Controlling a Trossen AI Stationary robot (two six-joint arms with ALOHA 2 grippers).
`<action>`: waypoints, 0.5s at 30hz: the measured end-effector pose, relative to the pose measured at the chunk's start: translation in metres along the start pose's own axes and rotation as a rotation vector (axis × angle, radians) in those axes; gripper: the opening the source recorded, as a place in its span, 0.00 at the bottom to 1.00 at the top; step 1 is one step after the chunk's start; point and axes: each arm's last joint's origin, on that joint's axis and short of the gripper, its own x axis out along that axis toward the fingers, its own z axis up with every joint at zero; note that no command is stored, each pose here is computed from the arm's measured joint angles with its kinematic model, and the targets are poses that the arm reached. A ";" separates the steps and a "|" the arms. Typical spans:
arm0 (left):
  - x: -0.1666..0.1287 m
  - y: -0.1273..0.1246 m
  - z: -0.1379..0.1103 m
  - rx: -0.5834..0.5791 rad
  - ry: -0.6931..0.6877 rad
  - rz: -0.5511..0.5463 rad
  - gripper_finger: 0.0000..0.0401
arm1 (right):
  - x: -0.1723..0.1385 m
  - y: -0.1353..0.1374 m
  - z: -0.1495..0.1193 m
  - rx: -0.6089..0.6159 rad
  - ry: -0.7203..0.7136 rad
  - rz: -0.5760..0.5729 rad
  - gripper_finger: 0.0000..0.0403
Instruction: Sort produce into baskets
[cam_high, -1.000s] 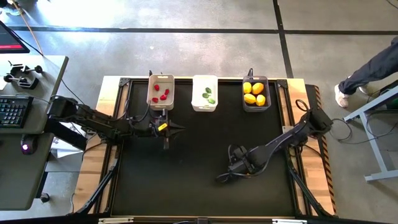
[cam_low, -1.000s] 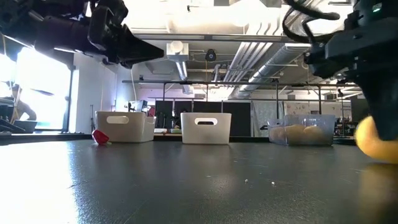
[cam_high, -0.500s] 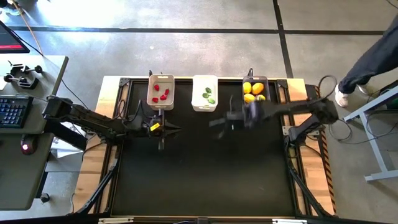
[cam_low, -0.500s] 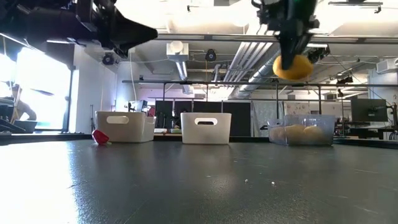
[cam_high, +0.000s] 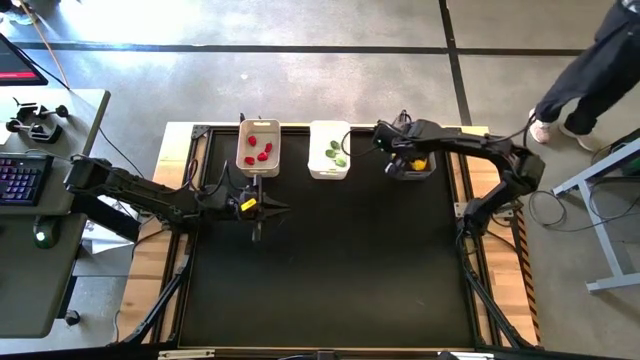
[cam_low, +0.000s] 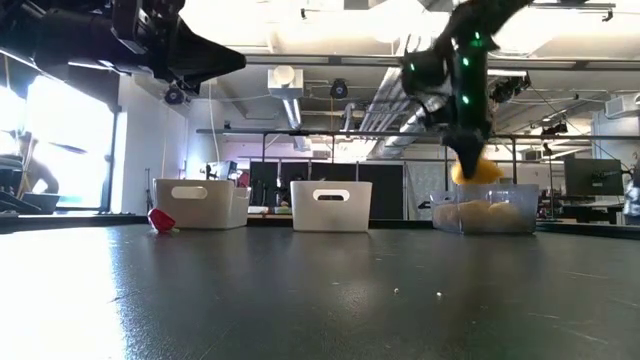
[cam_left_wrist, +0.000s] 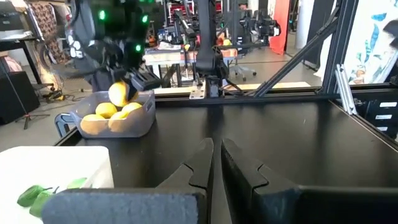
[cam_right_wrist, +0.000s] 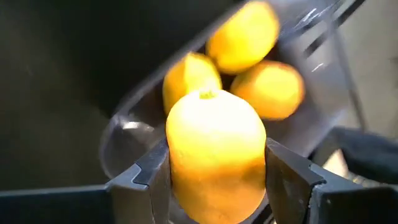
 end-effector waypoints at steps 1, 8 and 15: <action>0.000 0.000 0.000 0.000 0.000 0.000 0.04 | 0.007 -0.002 -0.003 -0.003 0.025 0.024 0.45; 0.000 0.000 0.000 0.000 0.000 0.000 0.04 | 0.036 0.002 -0.011 -0.054 0.013 0.145 0.45; 0.000 0.000 0.000 -0.008 0.003 0.000 0.04 | 0.049 -0.002 -0.016 -0.024 0.026 0.187 0.55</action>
